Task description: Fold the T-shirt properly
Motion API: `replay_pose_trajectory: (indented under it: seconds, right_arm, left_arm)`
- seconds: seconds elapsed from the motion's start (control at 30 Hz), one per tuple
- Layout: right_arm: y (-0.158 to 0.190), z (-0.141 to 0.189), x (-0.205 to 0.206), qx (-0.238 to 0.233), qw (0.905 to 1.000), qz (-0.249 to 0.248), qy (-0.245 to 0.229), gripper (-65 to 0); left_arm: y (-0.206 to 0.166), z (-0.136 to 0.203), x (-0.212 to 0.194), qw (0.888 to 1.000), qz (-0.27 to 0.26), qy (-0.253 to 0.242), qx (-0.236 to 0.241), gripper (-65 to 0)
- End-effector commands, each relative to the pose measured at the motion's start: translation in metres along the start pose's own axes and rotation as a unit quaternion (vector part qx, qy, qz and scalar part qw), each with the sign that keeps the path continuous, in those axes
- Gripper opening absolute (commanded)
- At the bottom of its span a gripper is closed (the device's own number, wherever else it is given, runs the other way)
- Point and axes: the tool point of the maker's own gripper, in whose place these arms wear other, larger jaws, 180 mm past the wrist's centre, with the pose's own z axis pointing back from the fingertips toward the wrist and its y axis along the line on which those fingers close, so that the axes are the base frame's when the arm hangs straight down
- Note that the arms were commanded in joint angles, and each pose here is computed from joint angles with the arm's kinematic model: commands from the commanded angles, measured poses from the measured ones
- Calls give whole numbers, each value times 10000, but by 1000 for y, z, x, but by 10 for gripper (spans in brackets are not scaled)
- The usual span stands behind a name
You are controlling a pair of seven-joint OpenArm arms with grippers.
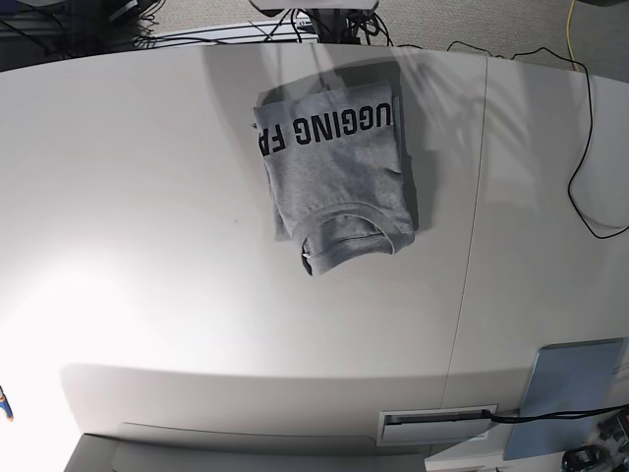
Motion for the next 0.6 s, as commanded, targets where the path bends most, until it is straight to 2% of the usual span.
replay_pose_trajectory:
  seconds: [0.0,0.07,0.2,0.37,0.47,0.57]
  right_arm:
    - [-9,2,6,-62,9999,91,-30,-650]
    - [-4,-3,23,-12,9997,154,-196,-650]
    - [12,-9,51,144,9989,129,-425,-650]
    - [26,-14,62,249,9981,181,-529,-650]
    - [26,-13,66,249,9976,191,-618,-650]
    - [27,-13,69,256,9974,192,-641,-650]
  left_arm:
    - [-1,-2,5,10000,-82,15,-27,-499]
    - [-12,-18,9,9999,-130,93,-41,-498]
    - [-20,-44,11,9983,-208,393,368,-499]
    - [-49,-63,14,9983,-73,577,95,-499]
    - [-60,-69,18,9986,-107,519,3,-499]
    - [-57,-73,17,9984,-206,472,252,-499]
